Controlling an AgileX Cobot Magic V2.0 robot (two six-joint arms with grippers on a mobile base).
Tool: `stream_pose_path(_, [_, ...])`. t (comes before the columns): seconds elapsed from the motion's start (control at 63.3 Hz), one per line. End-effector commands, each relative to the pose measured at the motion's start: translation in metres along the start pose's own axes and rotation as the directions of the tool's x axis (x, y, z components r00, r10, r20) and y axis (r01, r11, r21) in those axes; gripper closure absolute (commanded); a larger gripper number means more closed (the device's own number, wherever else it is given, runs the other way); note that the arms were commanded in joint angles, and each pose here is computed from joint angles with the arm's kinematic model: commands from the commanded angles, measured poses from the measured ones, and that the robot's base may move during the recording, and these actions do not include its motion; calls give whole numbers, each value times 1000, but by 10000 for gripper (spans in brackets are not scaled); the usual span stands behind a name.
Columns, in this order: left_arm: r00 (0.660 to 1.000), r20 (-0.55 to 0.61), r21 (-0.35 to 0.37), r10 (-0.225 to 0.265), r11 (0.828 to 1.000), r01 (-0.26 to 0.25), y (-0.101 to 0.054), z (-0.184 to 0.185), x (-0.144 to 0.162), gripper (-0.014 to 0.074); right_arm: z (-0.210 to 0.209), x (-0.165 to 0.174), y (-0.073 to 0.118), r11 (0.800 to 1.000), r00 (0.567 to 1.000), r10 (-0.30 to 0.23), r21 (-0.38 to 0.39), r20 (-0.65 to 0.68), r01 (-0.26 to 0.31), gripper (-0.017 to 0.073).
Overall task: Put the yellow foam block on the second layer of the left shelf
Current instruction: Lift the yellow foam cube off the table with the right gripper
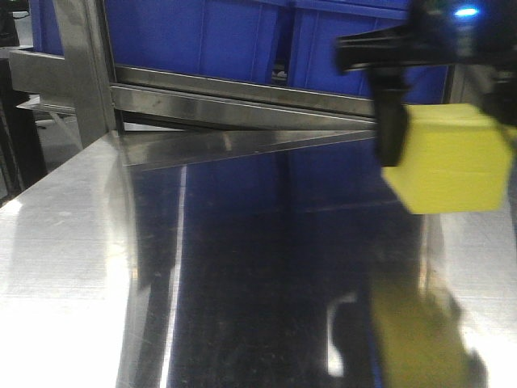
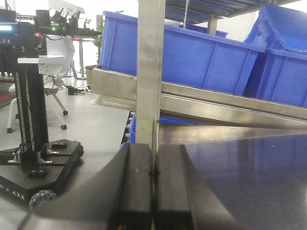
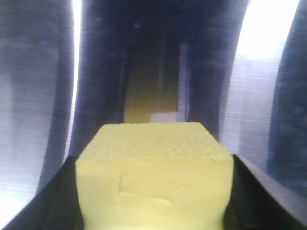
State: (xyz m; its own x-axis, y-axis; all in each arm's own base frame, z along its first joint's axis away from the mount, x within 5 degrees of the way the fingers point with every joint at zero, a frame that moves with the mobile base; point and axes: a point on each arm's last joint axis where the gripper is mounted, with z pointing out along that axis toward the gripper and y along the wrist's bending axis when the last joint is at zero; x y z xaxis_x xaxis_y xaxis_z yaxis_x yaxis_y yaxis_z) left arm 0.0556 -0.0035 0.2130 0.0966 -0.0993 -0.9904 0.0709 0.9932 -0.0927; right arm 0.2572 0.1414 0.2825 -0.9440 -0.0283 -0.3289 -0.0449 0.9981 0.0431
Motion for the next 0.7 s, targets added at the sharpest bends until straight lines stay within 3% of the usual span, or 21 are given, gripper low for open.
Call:
stream_pose_path(0.0, [997, 81, 23, -10, 1000, 8, -1, -1, -1, 457, -25, 2, -26, 999, 994, -15, -34, 106, 19, 219])
stream_pose_path(0.269, [997, 81, 23, -10, 1000, 8, -1, -1, -1, 457, -39, 32, -94, 989, 961, 145, -8, 235, -148, 219])
stream_pose_path(0.379, [997, 81, 23, -10, 1000, 8, -1, -1, -1, 457, -47, 46, -109, 989, 923, 146, -19, 356, -149, 219])
stream_pose_path(0.49, [997, 81, 23, -10, 1000, 8, -1, -1, -1, 457, -61, 61, -117, 994, 831, 105, -33, 547, -103, 219])
stream_pose_path(0.601, [997, 81, 23, -10, 1000, 8, -1, -1, -1, 457, -74, 75, -117, 998, 687, 62, -55, 724, -32, 219])
stream_pose_path(0.68, [997, 81, 23, -10, 1000, 8, -1, -1, -1, 457, -83, 84, -116, 997, 579, 61, -75, 813, -1, 219])
